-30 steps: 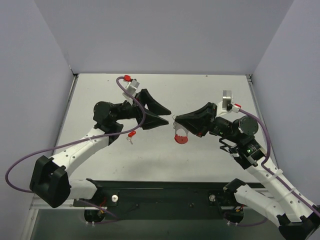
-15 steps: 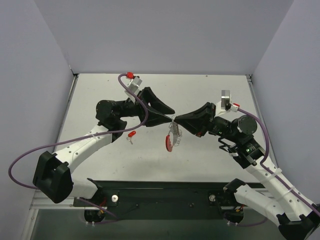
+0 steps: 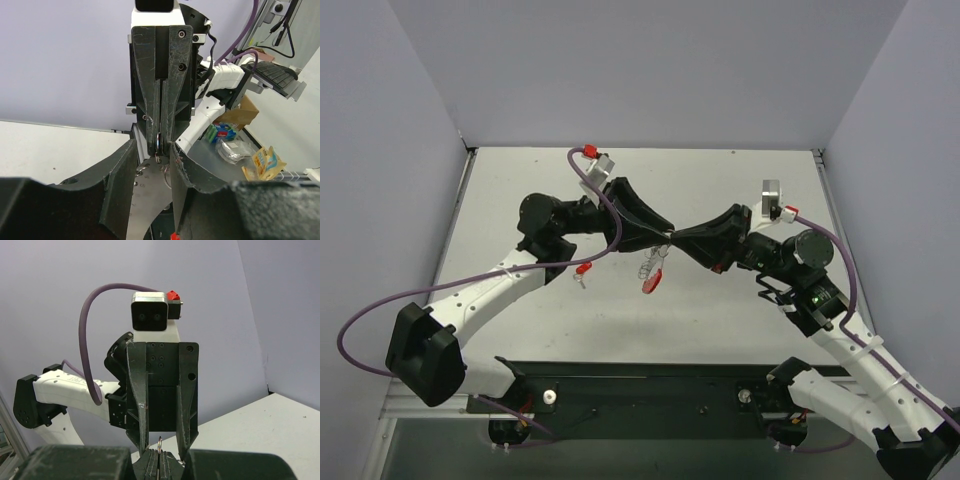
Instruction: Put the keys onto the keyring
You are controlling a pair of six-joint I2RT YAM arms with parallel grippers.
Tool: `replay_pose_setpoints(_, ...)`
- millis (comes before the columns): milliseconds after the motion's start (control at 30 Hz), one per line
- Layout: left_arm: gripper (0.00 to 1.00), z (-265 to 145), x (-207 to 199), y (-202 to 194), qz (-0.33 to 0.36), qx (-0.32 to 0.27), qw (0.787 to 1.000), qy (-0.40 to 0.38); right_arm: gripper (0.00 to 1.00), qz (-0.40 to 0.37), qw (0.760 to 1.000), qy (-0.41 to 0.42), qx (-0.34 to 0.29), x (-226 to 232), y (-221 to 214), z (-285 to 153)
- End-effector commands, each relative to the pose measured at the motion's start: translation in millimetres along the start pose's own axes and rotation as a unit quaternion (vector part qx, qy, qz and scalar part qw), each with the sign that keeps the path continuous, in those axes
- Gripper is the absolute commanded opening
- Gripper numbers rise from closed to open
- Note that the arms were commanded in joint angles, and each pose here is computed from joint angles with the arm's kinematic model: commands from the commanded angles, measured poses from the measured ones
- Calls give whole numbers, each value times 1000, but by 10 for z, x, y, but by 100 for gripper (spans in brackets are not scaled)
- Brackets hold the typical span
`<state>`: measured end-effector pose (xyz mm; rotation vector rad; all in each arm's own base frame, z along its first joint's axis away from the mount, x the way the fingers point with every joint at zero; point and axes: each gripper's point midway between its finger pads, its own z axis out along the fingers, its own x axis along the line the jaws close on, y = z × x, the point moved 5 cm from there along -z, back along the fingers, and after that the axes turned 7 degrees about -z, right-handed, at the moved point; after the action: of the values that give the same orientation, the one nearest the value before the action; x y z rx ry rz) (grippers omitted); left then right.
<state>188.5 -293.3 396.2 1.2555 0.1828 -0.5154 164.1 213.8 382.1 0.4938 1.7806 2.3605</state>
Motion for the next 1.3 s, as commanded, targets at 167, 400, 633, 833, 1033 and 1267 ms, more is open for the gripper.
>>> replay_pose_setpoints(167,41,56,-171,207,43,-6,999,-9,0,-39,998,38,-12,116,143,8)
replay_pose_setpoints(400,40,41,-197,189,50,6,999,-9,0,-41,998,42,2,125,115,-10)
replay_pose_setpoints(633,41,24,-225,194,61,15,998,-6,0,-44,998,47,4,154,138,-23)
replay_pose_setpoints(833,48,-48,-123,97,63,63,995,49,0,-54,996,67,35,200,147,-26)
replay_pose_setpoints(1033,51,-131,-162,120,79,98,989,79,0,-72,983,104,135,213,76,-41)
replay_pose_setpoints(1267,52,-218,-254,116,78,129,984,97,0,-67,962,126,231,243,-43,-188)
